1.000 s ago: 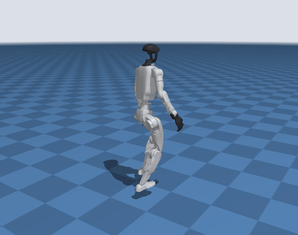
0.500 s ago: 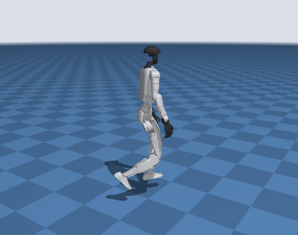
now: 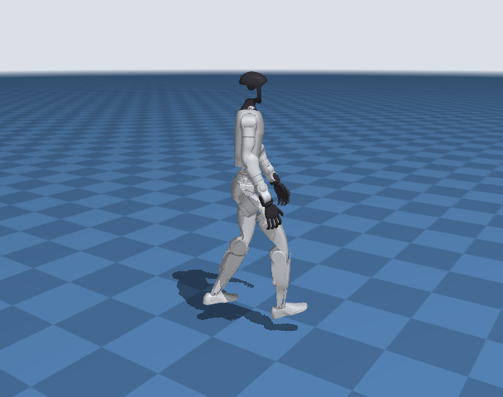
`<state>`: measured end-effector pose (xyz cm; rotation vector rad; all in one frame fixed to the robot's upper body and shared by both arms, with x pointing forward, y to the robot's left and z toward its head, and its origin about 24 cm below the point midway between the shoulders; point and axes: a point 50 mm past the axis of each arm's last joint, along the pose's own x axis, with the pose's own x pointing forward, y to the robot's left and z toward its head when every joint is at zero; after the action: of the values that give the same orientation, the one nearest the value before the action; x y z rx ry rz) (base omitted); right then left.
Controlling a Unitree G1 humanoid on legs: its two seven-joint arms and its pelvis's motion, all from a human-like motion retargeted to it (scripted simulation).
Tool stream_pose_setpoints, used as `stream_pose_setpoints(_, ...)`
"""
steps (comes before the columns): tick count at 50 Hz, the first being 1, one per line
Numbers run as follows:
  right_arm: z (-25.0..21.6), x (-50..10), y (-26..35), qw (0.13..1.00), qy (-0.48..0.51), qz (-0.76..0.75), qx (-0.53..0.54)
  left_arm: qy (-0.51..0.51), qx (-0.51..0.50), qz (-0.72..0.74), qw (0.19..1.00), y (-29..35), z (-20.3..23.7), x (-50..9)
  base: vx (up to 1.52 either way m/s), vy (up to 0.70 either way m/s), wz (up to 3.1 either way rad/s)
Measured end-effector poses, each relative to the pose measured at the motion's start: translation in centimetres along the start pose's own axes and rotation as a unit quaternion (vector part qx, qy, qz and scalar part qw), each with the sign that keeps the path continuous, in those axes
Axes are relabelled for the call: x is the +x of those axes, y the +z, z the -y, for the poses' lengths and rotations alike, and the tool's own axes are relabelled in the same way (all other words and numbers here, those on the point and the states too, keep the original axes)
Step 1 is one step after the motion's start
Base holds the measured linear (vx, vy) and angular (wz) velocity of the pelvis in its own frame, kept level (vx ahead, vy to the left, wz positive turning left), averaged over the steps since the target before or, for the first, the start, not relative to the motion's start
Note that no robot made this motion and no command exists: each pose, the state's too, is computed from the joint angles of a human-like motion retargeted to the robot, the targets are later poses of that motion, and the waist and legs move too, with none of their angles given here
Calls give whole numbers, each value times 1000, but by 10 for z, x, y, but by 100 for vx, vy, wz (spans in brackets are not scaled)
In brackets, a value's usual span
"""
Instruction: Walk
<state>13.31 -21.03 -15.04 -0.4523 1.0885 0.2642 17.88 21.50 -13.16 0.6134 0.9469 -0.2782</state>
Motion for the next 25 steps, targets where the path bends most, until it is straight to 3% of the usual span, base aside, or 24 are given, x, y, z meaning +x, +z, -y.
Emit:
stream_pose_setpoints(13,-3,-4,-26,999,9,-44,5,-57,14,-88,994,-53,36,-14,36,-16,-77)
stream_pose_setpoints(25,17,-1,4,999,-37,11,21,-58,35,-118,991,-76,33,-23,26,-3,-104)
